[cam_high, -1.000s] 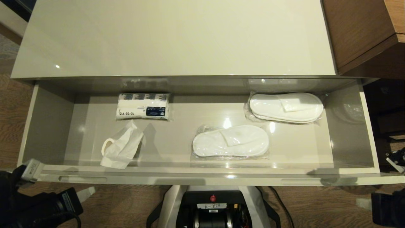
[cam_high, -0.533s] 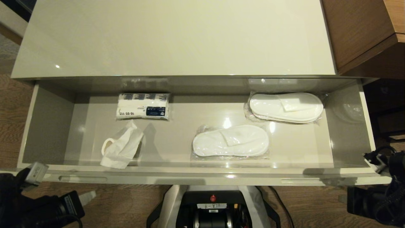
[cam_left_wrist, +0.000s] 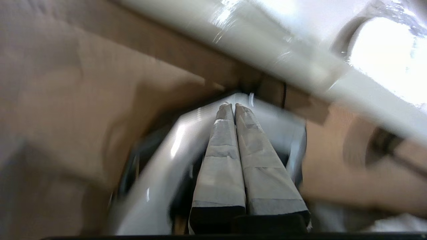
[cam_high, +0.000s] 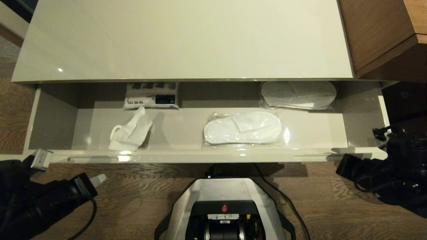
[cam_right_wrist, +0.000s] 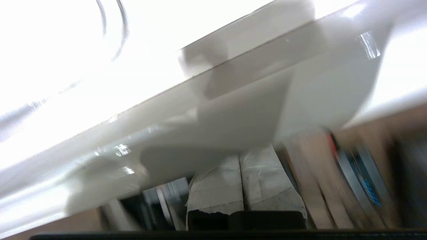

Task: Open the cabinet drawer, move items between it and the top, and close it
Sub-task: Close the drawer

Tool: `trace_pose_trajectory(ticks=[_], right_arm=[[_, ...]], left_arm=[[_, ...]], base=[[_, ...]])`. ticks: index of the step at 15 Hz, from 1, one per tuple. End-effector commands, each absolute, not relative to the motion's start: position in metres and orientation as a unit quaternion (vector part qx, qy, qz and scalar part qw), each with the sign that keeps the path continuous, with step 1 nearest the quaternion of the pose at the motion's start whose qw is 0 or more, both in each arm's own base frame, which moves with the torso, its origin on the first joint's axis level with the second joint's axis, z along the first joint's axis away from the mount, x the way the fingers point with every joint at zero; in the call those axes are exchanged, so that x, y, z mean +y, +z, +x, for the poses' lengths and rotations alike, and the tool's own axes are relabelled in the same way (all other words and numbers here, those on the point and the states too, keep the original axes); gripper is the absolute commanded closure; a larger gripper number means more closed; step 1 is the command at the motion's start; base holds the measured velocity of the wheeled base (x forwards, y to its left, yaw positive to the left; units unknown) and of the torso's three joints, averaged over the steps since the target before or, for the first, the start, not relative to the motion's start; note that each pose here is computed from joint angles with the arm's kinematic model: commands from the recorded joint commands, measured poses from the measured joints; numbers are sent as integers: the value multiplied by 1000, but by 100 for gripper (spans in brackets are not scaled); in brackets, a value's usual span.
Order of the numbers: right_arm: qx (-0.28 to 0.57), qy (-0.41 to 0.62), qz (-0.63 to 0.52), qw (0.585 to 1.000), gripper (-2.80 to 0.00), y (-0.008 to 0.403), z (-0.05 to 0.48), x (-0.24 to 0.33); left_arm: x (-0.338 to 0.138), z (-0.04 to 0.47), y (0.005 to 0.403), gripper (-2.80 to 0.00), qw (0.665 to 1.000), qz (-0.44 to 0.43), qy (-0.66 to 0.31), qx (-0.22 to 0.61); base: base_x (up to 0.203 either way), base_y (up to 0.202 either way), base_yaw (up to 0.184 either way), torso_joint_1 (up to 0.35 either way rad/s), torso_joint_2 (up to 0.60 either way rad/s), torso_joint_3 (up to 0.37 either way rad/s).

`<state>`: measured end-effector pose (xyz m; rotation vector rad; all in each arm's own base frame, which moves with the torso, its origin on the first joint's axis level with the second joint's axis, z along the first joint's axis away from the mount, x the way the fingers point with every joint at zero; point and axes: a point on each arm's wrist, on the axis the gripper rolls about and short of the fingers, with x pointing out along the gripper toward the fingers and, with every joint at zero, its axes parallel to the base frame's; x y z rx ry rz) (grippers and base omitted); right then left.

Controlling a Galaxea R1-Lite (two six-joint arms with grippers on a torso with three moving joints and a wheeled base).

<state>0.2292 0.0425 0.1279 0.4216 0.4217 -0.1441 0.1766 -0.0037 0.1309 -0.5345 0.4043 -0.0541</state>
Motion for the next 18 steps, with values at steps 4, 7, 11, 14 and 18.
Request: trace_pose_trajectory(ticks=[4, 7, 11, 14, 18], right_arm=[[70, -52, 241, 967, 0, 183, 248, 46], [60, -44, 243, 967, 0, 196, 242, 45], [49, -41, 245, 967, 0, 207, 229, 42], [46, -42, 238, 969, 0, 219, 205, 37], [83, -55, 162, 982, 0, 224, 164, 28]], left_arm=[[-3, 228, 150, 0, 958, -285, 12, 46], [-10, 231, 166, 0, 956, -292, 10, 7], [-11, 215, 182, 0, 957, -291, 1, -7], [-9, 189, 199, 0, 957, -291, -1, -9], [-7, 144, 214, 0, 960, -279, -4, 11]], base=[[0, 0, 0, 0, 0, 0], [0, 0, 0, 0, 0, 0], [0, 0, 0, 0, 0, 0], [0, 0, 0, 0, 0, 0], [0, 0, 0, 0, 0, 0]])
